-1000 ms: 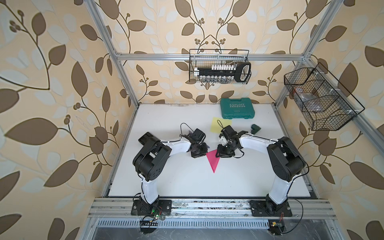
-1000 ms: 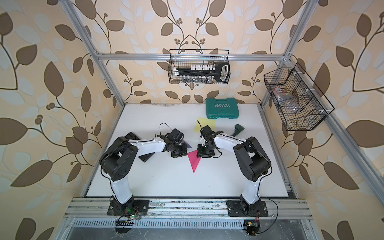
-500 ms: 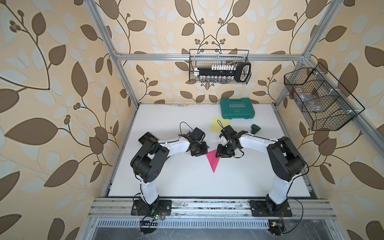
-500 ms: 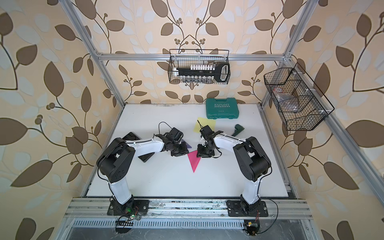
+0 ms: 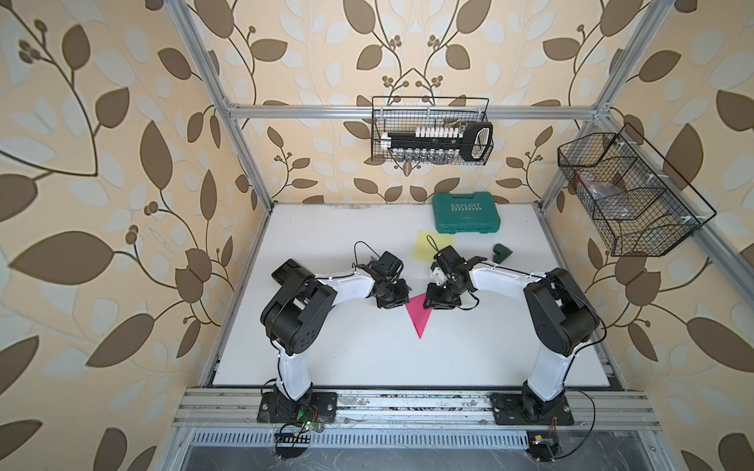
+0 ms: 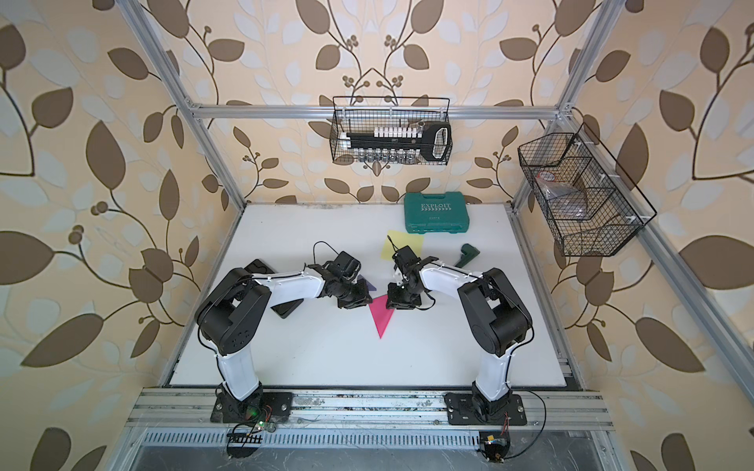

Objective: Fold the square paper diagonally
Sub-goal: Fold the paper at the center of the board.

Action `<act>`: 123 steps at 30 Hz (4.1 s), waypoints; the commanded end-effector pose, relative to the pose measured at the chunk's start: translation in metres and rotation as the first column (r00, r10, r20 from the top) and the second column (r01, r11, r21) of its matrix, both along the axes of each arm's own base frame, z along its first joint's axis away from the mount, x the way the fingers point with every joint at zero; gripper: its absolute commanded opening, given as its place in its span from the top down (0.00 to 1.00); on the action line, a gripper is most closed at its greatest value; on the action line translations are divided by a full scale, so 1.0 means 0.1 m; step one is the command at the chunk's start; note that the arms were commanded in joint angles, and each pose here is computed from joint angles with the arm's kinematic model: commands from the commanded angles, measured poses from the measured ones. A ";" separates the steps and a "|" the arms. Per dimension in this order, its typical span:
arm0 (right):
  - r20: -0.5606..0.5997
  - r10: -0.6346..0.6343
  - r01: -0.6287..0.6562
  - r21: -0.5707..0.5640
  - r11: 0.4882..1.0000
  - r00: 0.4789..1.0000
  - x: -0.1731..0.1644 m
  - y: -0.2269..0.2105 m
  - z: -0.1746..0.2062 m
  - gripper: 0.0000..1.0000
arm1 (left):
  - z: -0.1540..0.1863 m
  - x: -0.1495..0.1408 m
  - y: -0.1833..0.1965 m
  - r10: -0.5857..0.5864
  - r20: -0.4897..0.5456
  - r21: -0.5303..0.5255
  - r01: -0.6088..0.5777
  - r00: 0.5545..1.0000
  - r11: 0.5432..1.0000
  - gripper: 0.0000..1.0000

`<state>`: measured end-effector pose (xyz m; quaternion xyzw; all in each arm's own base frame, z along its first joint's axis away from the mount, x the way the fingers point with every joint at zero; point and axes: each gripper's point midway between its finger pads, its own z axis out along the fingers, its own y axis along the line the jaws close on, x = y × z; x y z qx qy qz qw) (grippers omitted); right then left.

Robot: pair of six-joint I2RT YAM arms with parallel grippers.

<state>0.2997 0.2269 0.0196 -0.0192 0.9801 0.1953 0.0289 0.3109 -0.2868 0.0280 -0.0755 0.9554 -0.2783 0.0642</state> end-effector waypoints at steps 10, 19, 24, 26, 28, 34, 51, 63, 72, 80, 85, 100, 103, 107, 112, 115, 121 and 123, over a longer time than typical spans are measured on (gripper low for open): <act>-0.025 0.022 -0.024 -0.061 0.998 0.999 -0.06 -0.08 -0.13 0.62 | -0.15 -0.06 -0.05 -0.009 -0.037 0.000 0.009 0.999 1.000 0.70; -0.016 0.028 -0.029 -0.058 0.998 0.999 -0.03 -0.06 -0.10 0.60 | -0.18 -0.08 -0.05 -0.012 -0.044 -0.003 0.011 0.999 1.000 0.71; -0.032 0.023 -0.025 -0.059 0.998 0.999 -0.04 -0.06 -0.13 0.59 | -0.16 -0.10 -0.03 -0.008 -0.040 -0.003 0.007 0.999 1.000 0.72; -0.035 0.017 -0.019 -0.056 0.998 0.999 -0.04 -0.05 -0.14 0.58 | -0.15 -0.10 -0.01 -0.005 -0.036 0.001 0.005 0.999 1.000 0.72; -0.031 0.009 -0.011 -0.050 0.999 0.999 -0.03 -0.04 -0.13 0.57 | -0.15 -0.11 -0.01 -0.007 -0.037 0.003 0.007 0.999 1.000 0.72; -0.041 -0.002 0.000 -0.041 0.999 0.999 -0.03 -0.02 -0.14 0.57 | -0.16 -0.13 0.00 -0.006 -0.042 0.004 0.006 0.999 1.000 0.73; -0.055 -0.009 0.006 -0.056 0.998 0.998 -0.06 -0.05 -0.18 0.58 | -0.16 -0.14 0.05 -0.015 -0.048 0.044 0.017 0.999 0.999 0.93; -0.058 -0.028 0.024 -0.070 0.997 0.998 -0.05 -0.09 -0.18 0.58 | 0.13 -0.05 0.03 -0.022 0.022 0.025 0.022 0.999 0.999 0.77; -0.058 -0.026 0.022 -0.072 0.997 0.998 -0.06 -0.09 -0.18 0.59 | 0.31 -0.04 -0.14 -0.037 0.034 -0.075 0.040 0.999 0.996 1.00; -0.057 -0.024 0.020 -0.072 0.997 0.998 -0.05 -0.09 -0.17 0.59 | 0.24 -0.03 -0.27 -0.054 0.012 -0.090 0.055 0.998 0.994 1.00; -0.059 -0.025 0.021 -0.071 0.997 0.998 -0.06 -0.09 -0.17 0.59 | 0.14 -0.01 -0.28 -0.048 -0.001 -0.082 0.048 0.999 0.996 1.00; -0.058 -0.022 0.019 -0.057 0.998 0.998 -0.09 -0.09 -0.15 0.56 | -0.18 -0.12 -0.07 -0.032 -0.048 0.036 0.034 0.998 0.999 1.00; -0.035 -0.015 0.014 -0.037 0.999 0.999 -0.06 -0.07 -0.06 0.45 | -0.22 -0.14 -0.02 -0.031 -0.057 0.062 0.035 0.998 0.998 1.00; 0.021 0.011 -0.011 0.001 1.000 1.000 -0.01 -0.05 0.19 0.42 | -0.24 -0.15 0.03 -0.032 -0.057 0.092 0.037 0.998 0.995 1.00; 0.088 0.093 -0.096 0.027 0.995 0.992 -0.01 -0.07 0.55 0.45 | -0.23 -0.15 0.04 -0.038 -0.051 0.100 0.043 0.998 0.994 1.00; 0.124 0.185 -0.189 0.019 0.982 0.975 -0.04 -0.07 0.72 0.53 | -0.22 -0.15 0.04 -0.045 -0.047 0.099 0.049 0.998 0.994 1.00; 0.177 0.325 -0.319 -0.062 0.946 0.929 0.01 -0.13 0.84 0.83 | -0.23 -0.16 0.03 -0.047 -0.049 0.092 0.052 0.998 0.994 1.00; 0.191 0.357 -0.350 -0.069 0.934 0.914 0.03 -0.10 0.84 0.93 | -0.22 -0.16 0.03 -0.048 -0.048 0.091 0.052 0.998 0.995 1.00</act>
